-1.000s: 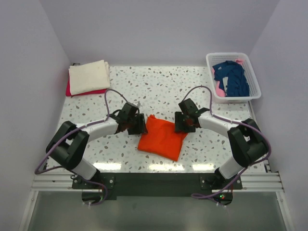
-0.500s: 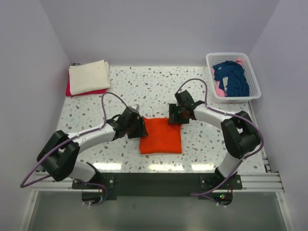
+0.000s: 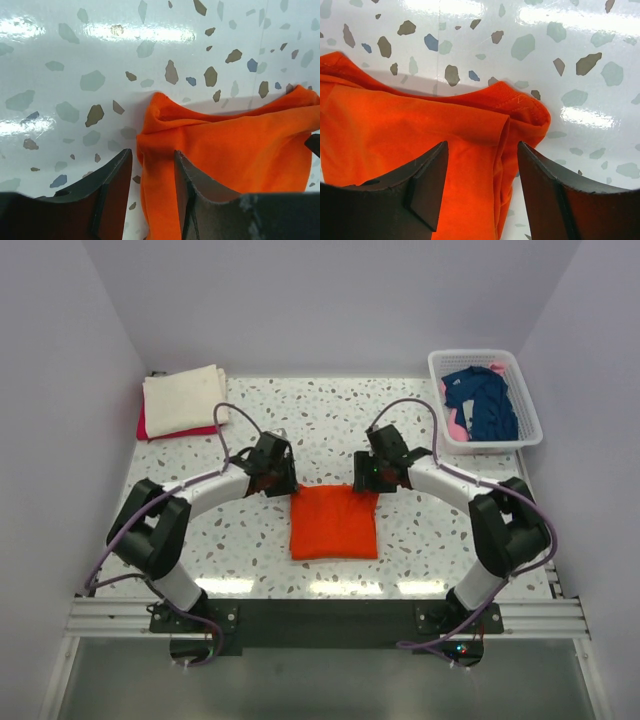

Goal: Fold and stack the t-shirts
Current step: Fold the tshirt

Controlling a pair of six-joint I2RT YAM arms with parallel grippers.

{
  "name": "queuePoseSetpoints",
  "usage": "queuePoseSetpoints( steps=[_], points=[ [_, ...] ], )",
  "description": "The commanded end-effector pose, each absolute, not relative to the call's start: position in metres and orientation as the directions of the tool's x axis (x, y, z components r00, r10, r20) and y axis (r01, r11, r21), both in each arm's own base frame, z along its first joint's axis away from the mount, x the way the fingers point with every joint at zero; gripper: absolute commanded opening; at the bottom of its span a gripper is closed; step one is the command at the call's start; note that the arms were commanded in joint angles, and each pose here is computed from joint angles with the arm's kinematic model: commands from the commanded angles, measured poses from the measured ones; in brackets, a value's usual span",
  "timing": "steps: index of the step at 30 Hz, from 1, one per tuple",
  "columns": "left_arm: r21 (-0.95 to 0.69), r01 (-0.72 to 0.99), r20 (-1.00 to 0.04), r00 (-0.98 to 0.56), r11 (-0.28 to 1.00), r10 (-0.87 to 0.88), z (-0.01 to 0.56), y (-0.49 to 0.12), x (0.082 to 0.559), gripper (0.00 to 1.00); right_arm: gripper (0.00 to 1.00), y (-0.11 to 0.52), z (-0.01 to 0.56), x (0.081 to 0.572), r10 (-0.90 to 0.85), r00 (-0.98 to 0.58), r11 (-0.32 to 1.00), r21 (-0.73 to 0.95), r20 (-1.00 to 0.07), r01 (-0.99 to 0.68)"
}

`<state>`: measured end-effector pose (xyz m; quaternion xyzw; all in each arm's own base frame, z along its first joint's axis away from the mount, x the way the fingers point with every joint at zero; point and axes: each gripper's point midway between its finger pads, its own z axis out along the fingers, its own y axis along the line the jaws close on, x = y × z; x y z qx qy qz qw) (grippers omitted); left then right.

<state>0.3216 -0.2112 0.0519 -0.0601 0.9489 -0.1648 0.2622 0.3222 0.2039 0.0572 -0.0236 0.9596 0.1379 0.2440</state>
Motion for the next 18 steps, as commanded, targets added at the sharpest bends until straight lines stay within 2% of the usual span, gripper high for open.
queuePoseSetpoints(
  steps=[1,16,18],
  points=[
    [-0.345,0.001,-0.495,-0.850,0.939,-0.180,0.057,-0.217,0.335,0.43,0.61,0.200,0.061,0.339,0.017,-0.859,0.968,0.225,-0.511,-0.115],
    [-0.368,0.003,-0.487,-0.853,0.930,-0.190,0.049,-0.225,0.342,0.37,0.52,0.206,0.055,0.352,0.028,-0.853,0.963,0.242,-0.521,-0.116],
    [-0.375,0.008,-0.491,-0.850,0.927,-0.191,0.051,-0.228,0.345,0.34,0.51,0.210,0.053,0.353,0.030,-0.860,0.959,0.258,-0.510,-0.119]
  ],
)
